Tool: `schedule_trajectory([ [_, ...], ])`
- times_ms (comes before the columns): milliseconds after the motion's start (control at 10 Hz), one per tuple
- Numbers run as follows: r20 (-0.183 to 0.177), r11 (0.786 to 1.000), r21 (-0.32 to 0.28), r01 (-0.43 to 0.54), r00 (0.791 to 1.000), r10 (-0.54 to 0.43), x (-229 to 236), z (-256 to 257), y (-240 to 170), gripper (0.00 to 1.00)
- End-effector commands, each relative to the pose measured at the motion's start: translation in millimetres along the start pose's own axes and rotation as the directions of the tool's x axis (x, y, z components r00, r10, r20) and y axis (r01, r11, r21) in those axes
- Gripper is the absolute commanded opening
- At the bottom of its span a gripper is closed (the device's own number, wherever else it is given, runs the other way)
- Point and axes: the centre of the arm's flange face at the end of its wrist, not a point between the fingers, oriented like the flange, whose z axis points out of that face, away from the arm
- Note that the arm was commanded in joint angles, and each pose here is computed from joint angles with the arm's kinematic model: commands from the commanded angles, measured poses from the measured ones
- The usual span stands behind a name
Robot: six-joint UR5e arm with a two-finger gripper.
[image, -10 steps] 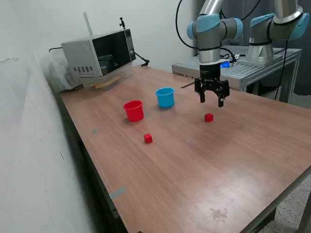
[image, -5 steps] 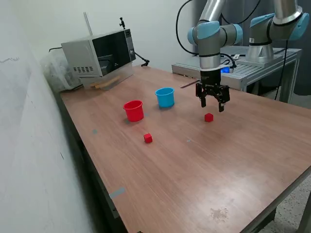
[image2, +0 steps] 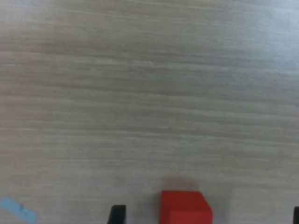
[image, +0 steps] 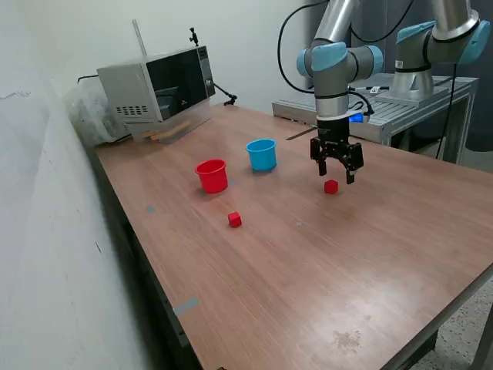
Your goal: Place red objects in the red bin, and blue objects in the blue bin.
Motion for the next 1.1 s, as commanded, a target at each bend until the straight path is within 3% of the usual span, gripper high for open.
schedule_trajectory([
  [0, 0.0, 1.0, 0.017, -0.003, 1.0, 0.003, -1, 13, 2, 1.0],
  [600, 0.0, 1.0, 0.007, -0.004, 1.0, 0.004, -2, 16, 13, 1.0],
  [700, 0.0, 1.0, 0.006, -0.003, 1.0, 0.003, -2, 15, 13, 0.0],
  [1000, 0.002, 1.0, 0.005, -0.014, 1.0, 0.014, -9, 15, 16, 0.0],
])
